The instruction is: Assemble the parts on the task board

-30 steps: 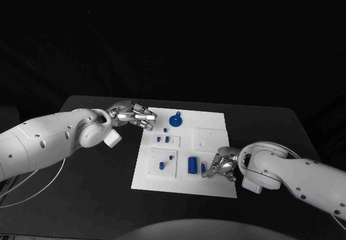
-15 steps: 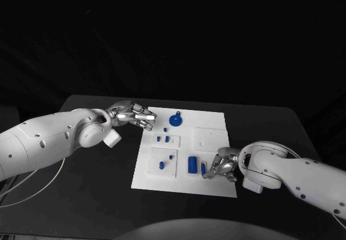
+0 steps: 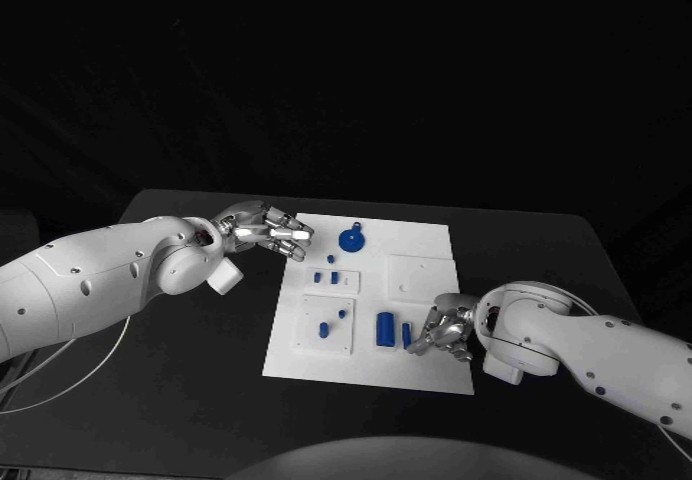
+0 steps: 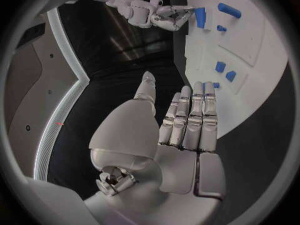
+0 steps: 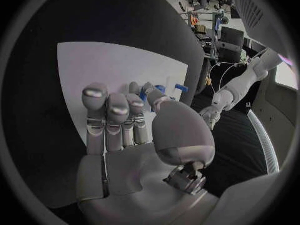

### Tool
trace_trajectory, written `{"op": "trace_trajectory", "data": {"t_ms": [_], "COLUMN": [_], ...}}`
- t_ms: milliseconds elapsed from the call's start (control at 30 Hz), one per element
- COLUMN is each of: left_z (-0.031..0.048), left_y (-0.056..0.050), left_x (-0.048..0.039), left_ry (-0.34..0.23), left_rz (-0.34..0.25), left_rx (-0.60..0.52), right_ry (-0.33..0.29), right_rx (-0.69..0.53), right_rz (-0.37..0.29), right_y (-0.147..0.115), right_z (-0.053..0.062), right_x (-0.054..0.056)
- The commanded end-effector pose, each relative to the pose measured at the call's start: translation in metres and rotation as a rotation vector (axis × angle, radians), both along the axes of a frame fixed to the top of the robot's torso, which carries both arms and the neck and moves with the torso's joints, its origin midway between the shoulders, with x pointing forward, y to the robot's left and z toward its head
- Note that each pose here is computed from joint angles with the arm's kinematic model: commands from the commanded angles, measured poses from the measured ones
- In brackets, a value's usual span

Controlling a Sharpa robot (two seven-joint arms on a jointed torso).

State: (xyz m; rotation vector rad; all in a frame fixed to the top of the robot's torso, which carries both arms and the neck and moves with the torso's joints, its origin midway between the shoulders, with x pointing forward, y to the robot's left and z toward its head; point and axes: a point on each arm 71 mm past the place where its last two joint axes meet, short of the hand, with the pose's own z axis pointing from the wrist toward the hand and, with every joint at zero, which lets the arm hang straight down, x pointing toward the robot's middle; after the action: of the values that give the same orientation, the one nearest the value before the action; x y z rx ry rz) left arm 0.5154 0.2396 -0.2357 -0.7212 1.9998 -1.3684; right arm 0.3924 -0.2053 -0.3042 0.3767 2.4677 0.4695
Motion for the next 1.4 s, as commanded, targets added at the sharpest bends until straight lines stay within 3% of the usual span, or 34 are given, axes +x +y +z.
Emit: {"op": "trace_trajectory", "data": {"t_ms": [33, 533, 1067, 1400], "left_z": [0.0004, 0.0000, -0.0002, 0.0001], "left_y": [-0.003, -0.003, -0.003, -0.002], "left_x": [-0.0008, -0.0008, -0.0011, -0.0008], "left_ry": [0.002, 0.003, 0.005, 0.000], "left_rz": [-0.017, -0.019, -0.019, -0.014], "left_rx": [-0.009, -0.008, -0.007, -0.010], "right_ry": [-0.014, -0.007, 0.031, 0.019], "right_rx": [-0.005, -0.021, -0.049, -0.030], "right_rz": [-0.010, -0.038, -0.057, -0.061], "right_y": [0.000, -0.001, -0.003, -0.005], "right_z": [0.000, -0.004, -0.017, -0.016], "right_x": [0.001, 0.004, 0.007, 0.006]}}
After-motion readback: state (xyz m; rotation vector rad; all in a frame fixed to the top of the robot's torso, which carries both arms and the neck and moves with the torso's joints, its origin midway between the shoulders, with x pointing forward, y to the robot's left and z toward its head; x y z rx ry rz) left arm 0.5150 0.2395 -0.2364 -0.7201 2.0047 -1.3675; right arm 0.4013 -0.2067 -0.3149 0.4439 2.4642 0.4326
